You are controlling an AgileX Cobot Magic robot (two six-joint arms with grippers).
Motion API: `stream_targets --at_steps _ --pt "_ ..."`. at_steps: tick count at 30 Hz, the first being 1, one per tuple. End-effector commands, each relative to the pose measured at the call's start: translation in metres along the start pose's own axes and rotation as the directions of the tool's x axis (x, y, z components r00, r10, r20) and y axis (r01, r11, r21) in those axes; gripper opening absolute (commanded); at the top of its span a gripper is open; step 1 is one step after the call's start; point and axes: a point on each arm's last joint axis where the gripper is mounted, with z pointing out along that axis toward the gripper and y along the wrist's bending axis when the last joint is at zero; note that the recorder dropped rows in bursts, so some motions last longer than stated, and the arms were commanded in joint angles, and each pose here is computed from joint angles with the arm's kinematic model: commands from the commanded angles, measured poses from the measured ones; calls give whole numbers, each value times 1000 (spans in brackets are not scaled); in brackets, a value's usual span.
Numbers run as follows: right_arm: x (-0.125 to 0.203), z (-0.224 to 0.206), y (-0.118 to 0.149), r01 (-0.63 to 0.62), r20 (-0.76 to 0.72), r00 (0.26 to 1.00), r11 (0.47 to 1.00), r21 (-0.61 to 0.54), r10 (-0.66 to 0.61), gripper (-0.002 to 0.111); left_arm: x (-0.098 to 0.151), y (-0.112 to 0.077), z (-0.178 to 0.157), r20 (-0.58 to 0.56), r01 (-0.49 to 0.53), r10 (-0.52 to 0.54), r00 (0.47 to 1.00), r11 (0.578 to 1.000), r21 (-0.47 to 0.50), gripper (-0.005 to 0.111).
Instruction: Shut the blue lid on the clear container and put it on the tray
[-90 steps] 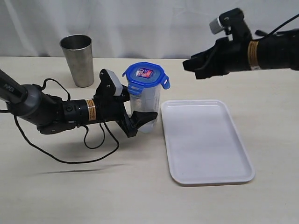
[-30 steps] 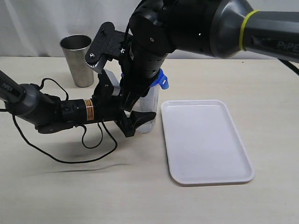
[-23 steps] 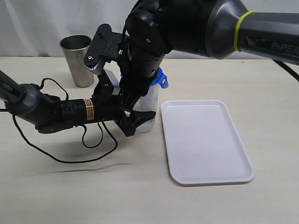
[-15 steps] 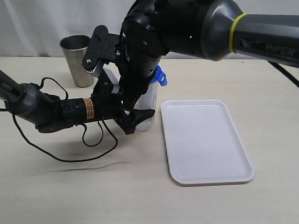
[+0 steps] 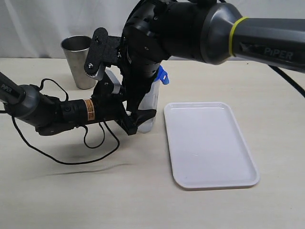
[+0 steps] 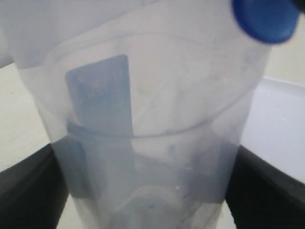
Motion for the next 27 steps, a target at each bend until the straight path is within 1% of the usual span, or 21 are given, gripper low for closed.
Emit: stream_targets --at_steps 1,3,5,7,12,15,19,22,27 --pt "20 43 24 -32 -166 986 990 -140 8 32 -2 -10 -1 20 -57 55 998 995 84 0" --pt "19 41 26 -32 -154 988 986 -167 6 36 -2 -10 -1 23 -57 55 998 995 85 0" --pt "17 37 27 -45 -133 991 980 -196 19 43 -3 -10 -1 25 -57 55 998 995 86 0" --pt "16 33 26 -65 -113 993 978 -199 43 50 -3 -10 -1 25 -57 55 998 995 86 0" --pt "12 14 12 -136 -39 991 980 -146 132 51 -3 -10 -1 25 -57 55 998 995 86 0" --pt "14 2 0 -195 22 980 969 -150 200 51 -3 -10 -1 25 -57 55 998 995 86 0" --pt "21 -10 -16 -271 76 954 941 -203 291 58 -3 -10 -1 24 -57 55 998 995 85 0" --pt "25 -19 -27 -308 120 931 918 -248 344 58 -3 -10 -1 24 -57 55 998 995 85 0" --pt "28 -36 -38 -331 211 885 880 -341 415 58 -3 -10 -1 24 -57 55 998 995 85 0"
